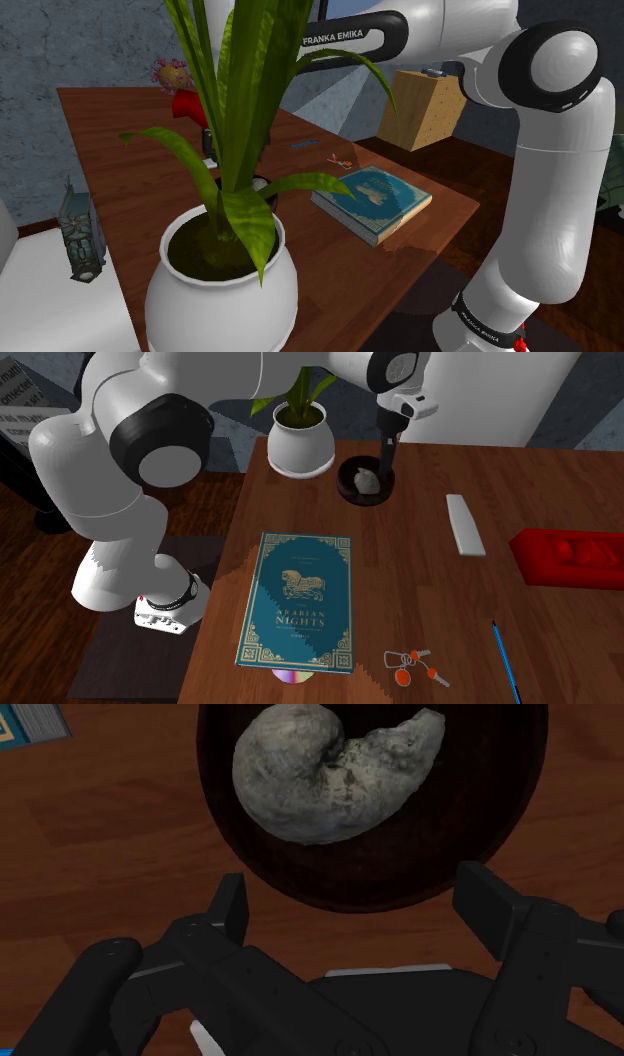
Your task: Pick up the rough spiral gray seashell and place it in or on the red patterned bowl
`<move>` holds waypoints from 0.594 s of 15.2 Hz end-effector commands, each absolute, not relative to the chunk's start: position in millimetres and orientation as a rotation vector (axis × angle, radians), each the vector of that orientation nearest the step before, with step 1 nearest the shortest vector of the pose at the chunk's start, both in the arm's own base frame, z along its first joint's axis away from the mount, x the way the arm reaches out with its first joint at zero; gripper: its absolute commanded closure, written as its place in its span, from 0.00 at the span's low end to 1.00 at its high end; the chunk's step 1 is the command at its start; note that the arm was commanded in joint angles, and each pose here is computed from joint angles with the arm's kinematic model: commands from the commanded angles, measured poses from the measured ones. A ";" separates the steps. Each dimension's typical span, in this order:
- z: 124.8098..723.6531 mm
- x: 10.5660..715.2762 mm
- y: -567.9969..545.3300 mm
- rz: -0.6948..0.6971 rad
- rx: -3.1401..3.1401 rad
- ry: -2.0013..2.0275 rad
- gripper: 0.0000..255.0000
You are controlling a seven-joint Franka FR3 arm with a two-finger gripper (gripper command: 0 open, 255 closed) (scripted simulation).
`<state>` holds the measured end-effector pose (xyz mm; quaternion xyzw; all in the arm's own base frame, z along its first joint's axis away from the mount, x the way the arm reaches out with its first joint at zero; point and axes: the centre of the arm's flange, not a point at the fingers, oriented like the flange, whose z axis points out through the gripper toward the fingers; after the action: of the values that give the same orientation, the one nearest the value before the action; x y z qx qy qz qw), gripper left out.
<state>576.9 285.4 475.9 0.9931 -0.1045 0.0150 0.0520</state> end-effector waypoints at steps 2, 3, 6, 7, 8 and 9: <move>510.6 576.6 288.7 0.045 3.020 -0.318 0.00; 510.6 576.6 288.7 0.045 3.020 -0.318 0.00; 510.6 576.6 288.7 0.045 3.020 -0.318 0.00; 510.6 576.6 288.7 0.045 3.020 -0.318 0.00; 510.6 576.6 288.7 0.045 3.020 -0.318 0.00; 510.6 576.6 288.7 0.045 3.020 -0.318 0.00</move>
<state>576.6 288.6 510.6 0.9930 -0.1046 0.0148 0.0522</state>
